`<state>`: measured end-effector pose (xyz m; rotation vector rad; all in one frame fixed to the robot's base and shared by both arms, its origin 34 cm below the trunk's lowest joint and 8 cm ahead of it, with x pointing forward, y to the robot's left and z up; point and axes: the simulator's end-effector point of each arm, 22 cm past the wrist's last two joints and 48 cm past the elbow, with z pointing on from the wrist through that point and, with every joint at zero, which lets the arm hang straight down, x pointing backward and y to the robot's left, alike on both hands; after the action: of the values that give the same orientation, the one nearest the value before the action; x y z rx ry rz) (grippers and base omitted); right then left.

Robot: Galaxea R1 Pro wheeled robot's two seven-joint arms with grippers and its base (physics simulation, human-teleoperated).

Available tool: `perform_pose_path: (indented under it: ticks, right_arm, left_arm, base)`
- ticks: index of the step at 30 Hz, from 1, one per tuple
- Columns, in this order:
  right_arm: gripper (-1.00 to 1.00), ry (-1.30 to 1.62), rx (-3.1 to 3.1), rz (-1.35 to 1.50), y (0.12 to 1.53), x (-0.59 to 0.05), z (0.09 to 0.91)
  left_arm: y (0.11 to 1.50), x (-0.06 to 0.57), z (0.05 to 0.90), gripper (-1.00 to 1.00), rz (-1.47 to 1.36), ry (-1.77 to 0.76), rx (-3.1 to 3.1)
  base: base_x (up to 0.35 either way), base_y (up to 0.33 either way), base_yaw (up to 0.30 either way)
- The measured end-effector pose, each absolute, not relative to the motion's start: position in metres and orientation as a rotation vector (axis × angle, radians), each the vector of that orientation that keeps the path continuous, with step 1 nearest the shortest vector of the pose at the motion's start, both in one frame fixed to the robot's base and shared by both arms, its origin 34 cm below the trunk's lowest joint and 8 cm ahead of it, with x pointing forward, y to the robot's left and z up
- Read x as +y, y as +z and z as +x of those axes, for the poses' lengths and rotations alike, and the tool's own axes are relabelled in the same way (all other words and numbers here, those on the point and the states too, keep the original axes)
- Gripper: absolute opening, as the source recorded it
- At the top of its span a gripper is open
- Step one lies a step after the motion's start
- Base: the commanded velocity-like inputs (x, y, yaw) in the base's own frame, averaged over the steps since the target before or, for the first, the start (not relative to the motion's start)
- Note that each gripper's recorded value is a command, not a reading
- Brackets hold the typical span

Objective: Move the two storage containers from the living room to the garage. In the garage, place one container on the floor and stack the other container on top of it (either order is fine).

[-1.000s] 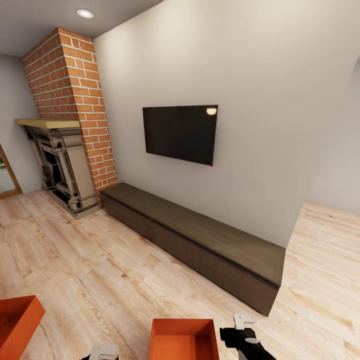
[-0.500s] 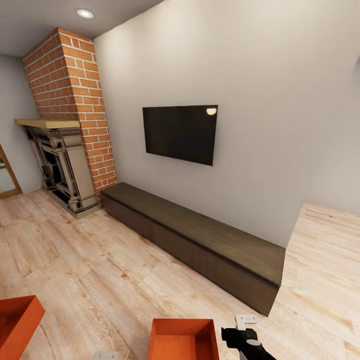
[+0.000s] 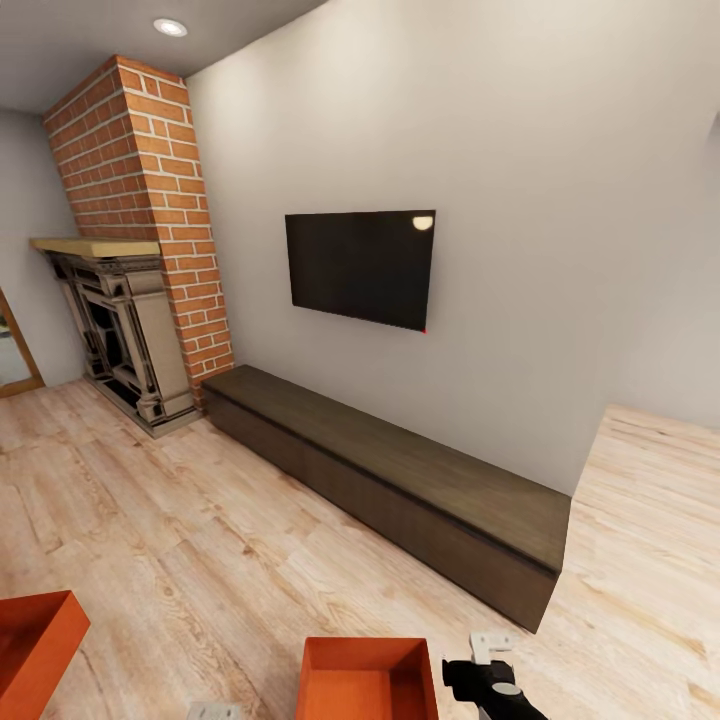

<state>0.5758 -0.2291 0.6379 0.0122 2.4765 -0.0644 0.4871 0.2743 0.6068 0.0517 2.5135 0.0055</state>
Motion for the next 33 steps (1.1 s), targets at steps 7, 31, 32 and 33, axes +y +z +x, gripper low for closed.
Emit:
perform_pose_path:
  ticks: [7, 31, 32, 33]
  right_arm:
    - [1.00, -0.070, 2.506, -0.004, 0.629, -0.228, 0.564]
    - [1.00, -0.066, 2.520, -0.009, 0.628, -0.224, 0.564]
    - [1.00, -0.066, 2.519, -0.009, 0.628, -0.224, 0.565]
    - [1.00, -0.066, 2.518, -0.009, 0.629, -0.225, 0.565]
  left_arm:
    - [0.611, 0.270, 0.492, 1.00, 0.050, -0.001, 2.499]
    - [0.620, 0.285, 0.532, 1.00, -0.026, 0.158, 2.496]
    - [0.620, 0.285, 0.532, 1.00, -0.027, 0.158, 2.496]
    - [0.620, 0.285, 0.532, 1.00, -0.027, 0.158, 2.496]
  base:
    - [0.000, 0.000, 0.000]
    - [0.000, 0.000, 0.000]
    - [0.000, 0.000, 0.000]
    - [0.000, 0.000, 0.000]
